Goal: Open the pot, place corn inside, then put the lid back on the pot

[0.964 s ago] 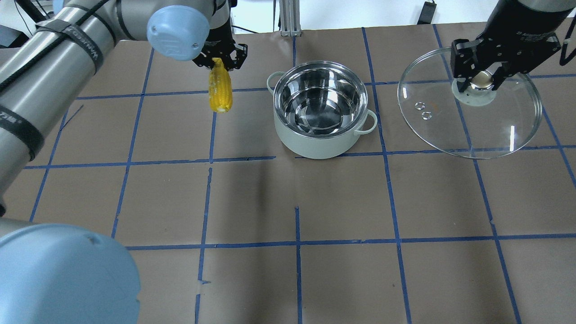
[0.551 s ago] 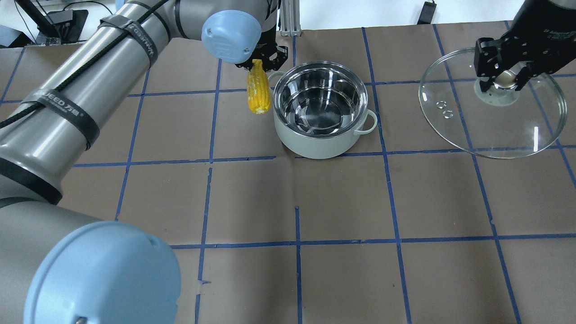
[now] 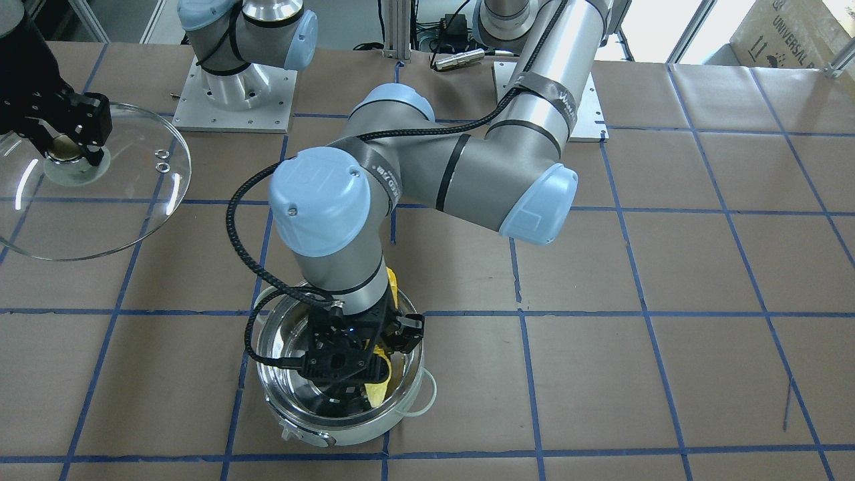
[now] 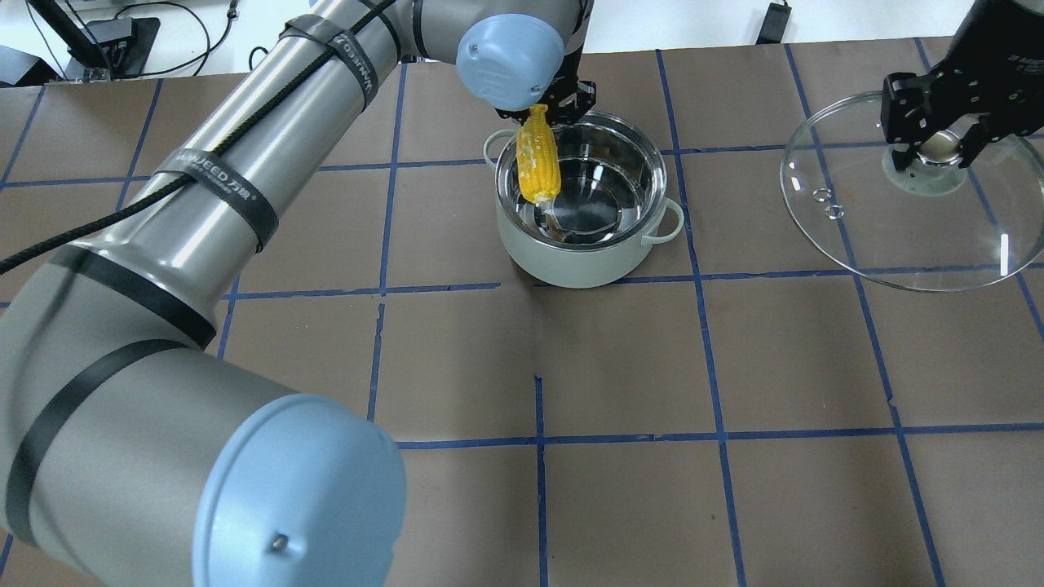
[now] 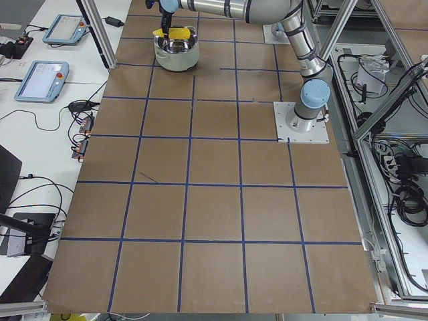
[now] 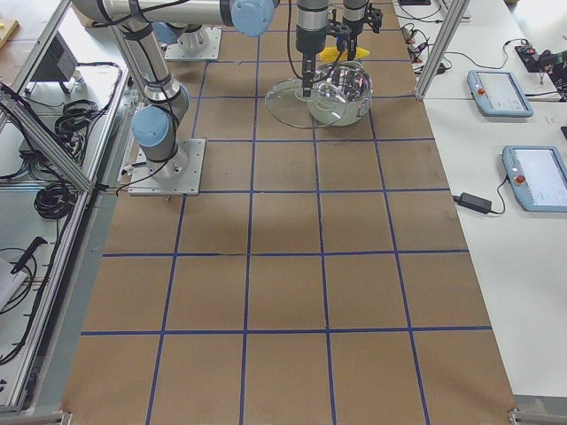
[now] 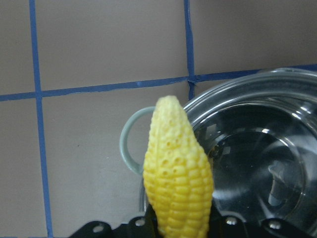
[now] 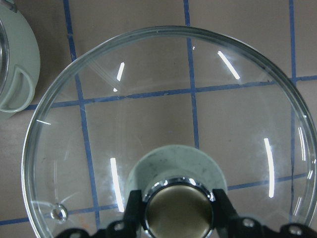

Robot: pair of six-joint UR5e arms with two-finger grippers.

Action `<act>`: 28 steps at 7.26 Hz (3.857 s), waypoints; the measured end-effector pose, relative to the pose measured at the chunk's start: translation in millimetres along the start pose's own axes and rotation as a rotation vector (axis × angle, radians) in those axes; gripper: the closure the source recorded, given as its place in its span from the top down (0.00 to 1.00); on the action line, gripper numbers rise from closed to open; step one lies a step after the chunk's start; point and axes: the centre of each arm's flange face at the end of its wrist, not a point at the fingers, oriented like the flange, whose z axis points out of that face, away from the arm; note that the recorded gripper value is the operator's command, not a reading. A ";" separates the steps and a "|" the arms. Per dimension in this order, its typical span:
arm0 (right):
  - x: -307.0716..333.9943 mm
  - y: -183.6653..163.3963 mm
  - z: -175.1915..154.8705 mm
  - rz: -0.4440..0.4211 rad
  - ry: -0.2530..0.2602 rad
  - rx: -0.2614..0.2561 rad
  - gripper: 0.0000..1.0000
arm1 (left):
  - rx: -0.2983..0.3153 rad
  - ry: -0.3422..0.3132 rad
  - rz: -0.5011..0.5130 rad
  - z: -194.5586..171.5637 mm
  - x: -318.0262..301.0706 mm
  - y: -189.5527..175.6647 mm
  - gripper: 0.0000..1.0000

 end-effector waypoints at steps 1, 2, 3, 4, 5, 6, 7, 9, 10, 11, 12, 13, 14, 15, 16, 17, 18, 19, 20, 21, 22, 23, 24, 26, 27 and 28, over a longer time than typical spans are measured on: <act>1.0 0.6 -0.6 0.001 0.002 0.001 0.39 | -0.009 -0.001 0.010 -2.5 16.8 -5.7 0.99; 1.8 1.5 -1.6 0.002 0.003 0.002 0.39 | -0.019 -0.003 0.019 -5.1 28.9 -10.3 1.00; 2.2 2.2 -2.3 0.003 0.004 0.004 0.39 | -0.024 -0.004 0.026 -8.8 35.6 -12.0 1.00; 2.3 2.3 -2.4 0.003 0.003 0.004 0.39 | -0.031 -0.006 0.031 -11.5 38.4 -10.9 1.00; 2.4 2.5 -2.6 0.004 0.003 0.005 0.39 | -0.040 -0.009 0.034 -11.3 39.5 -9.0 1.00; 2.4 2.5 -2.7 0.004 0.003 0.005 0.39 | -0.047 -0.011 0.036 -11.2 39.6 -7.7 1.00; 2.3 2.5 -2.7 0.004 0.003 0.006 0.39 | -0.051 -0.013 0.036 -12.0 38.6 -7.1 1.00; 2.0 2.6 -3.1 0.004 -0.001 0.007 0.39 | -0.055 -0.018 0.011 -11.7 9.8 -20.8 1.00; 1.1 3.0 -4.2 0.003 -0.003 0.009 0.36 | -0.056 -0.019 -0.022 -10.0 -24.1 -36.5 1.00; -0.1 4.0 -6.0 0.001 -0.006 0.013 0.34 | -0.056 -0.020 -0.052 -10.4 -64.2 -51.8 1.00; -1.9 6.9 -8.9 0.000 -0.011 0.014 0.33 | -0.055 -0.022 -0.083 -12.5 -104.8 -63.9 1.00; -6.9 11.2 -12.2 0.002 -0.030 0.012 0.33 | -0.057 -0.024 -0.104 -15.4 -143.3 -72.1 0.98; -18.6 13.3 -13.4 0.001 -0.069 0.009 0.33 | -0.063 -0.028 -0.107 -19.9 -178.5 -76.6 0.97; -40.9 14.2 -14.1 -0.014 -0.102 0.010 0.33 | -0.077 -0.032 -0.091 -26.2 -212.0 -77.1 0.96; -72.2 15.9 -15.0 -0.032 -0.117 0.015 0.33 | -0.096 -0.034 -0.071 -33.8 -247.3 -73.7 0.93; -111.4 13.9 -10.0 -0.051 -0.122 0.021 0.33 | -0.113 -0.035 -0.065 -40.9 -283.9 -66.5 0.90; -149.8 7.1 1.7 -0.078 -0.126 0.028 0.33 | -0.139 -0.033 -0.068 -40.7 -316.7 -55.2 0.91; -188.2 -4.0 19.5 -0.110 -0.129 0.039 0.33 | -0.172 -0.029 -0.078 -34.3 -346.0 -39.2 1.00; -225.6 -17.2 40.4 -0.148 -0.131 0.051 0.33 | -0.181 -0.025 -0.084 -27.2 -369.5 -21.5 1.00; -256.5 -29.6 56.9 -0.179 -0.136 0.057 0.33 | -0.159 -0.025 -0.080 -21.2 -385.0 -4.5 1.00; -279.2 -42.9 66.3 -0.200 -0.139 0.062 0.33 | -0.125 -0.030 -0.080 -17.0 -391.1 12.7 1.00; -293.1 -54.9 72.8 -0.211 -0.142 0.062 0.33 | -0.098 -0.036 -0.086 -15.1 -389.2 29.6 1.00; -300.9 -62.9 80.7 -0.216 -0.141 0.055 0.33 | -0.078 -0.040 -0.098 -19.5 -384.1 44.5 1.00; -306.3 -71.4 90.2 -0.219 -0.139 0.049 0.33 | -0.053 -0.046 -0.118 -35.1 -368.4 64.0 1.00; -306.6 -74.0 92.0 -0.219 -0.138 0.054 0.33 | -0.047 -0.046 -0.112 -42.7 -358.6 72.9 1.00; -306.0 -76.8 95.0 -0.218 -0.135 0.056 0.33 | -0.045 -0.044 -0.105 -49.5 -348.0 87.5 1.00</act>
